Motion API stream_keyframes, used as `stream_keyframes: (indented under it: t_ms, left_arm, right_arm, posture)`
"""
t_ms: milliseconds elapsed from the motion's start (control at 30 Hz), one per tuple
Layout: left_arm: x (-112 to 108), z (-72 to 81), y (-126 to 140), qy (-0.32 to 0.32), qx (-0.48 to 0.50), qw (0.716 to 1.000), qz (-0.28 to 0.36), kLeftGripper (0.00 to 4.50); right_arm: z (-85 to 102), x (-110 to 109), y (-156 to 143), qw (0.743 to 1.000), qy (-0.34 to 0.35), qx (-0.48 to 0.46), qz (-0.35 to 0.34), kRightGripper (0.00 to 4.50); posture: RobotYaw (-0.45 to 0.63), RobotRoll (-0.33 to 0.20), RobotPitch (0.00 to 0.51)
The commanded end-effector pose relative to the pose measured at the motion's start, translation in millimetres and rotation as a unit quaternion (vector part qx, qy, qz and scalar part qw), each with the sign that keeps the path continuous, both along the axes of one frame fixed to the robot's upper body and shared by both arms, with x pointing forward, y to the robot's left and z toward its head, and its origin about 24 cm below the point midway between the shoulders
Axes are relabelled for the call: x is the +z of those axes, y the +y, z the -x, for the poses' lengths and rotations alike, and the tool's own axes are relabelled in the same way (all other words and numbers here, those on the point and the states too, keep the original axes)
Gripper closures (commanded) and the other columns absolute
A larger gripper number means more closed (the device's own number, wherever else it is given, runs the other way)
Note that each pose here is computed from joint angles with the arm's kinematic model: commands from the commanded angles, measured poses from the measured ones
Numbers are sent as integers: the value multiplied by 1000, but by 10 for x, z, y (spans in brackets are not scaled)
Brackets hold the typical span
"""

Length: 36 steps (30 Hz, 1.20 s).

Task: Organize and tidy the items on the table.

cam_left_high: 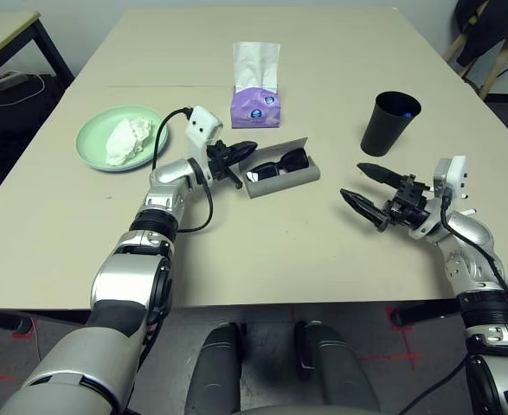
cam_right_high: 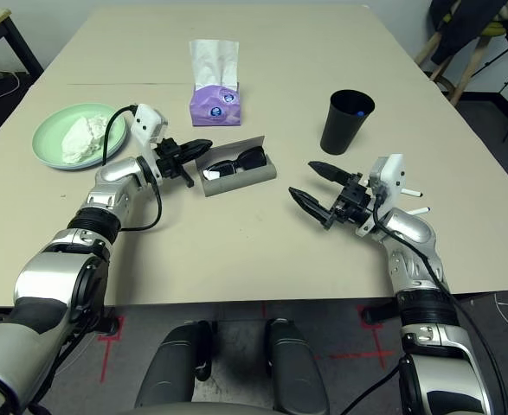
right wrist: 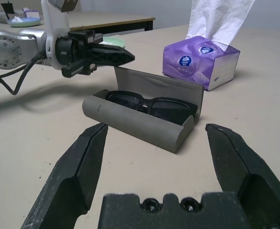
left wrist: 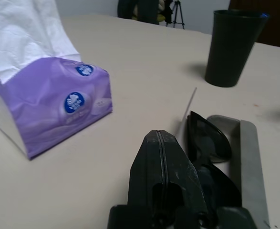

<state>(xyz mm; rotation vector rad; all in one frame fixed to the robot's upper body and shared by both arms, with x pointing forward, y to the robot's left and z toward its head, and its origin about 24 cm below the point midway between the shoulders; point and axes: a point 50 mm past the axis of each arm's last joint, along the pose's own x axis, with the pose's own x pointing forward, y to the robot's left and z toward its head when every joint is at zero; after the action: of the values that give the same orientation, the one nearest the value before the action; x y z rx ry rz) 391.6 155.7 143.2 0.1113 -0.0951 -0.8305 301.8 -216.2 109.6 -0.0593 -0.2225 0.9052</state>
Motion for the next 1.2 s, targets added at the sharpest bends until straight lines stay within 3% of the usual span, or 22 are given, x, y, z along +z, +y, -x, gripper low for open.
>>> stream_keyframes:
  t_ms: [33, 167, 400, 733, 933, 1200]
  left_arm:
    - [54, -22, 24, -4, 13, 1000, 17, 4485]
    - [101, -59, 62, -4, 47, 998, 47, 4485]
    - [-140, -38, 120, 39, 66, 995, -66, 4485]
    - [-187, 38, -27, 49, -30, 996, -72, 4485]
    - [-333, 156, -27, 99, -105, 986, -90, 4485]
    - [-380, 225, 13, 102, -121, 982, -103, 4485]
  right_arm:
    - [14, 7, -25, 1000, -3, -1, 1, 0]
    - [9, 6, -15, 1000, -3, 2, 1, 0]
    - [13, 22, -5, 1000, -6, 5, -1, 0]
    - [18, 21, -50, 1000, -7, -2, 2, 0]
    - [-6, 56, -60, 1000, -14, -8, 0, 0]
    - [-25, 105, -46, 1000, -20, -11, -3, 0]
  posture:
    - [-18, 0, 117]
    - [-17, 0, 119]
    - [-26, 0, 122]
    - [-31, 0, 120]
    - [-29, 0, 120]
    - [-25, 0, 119]
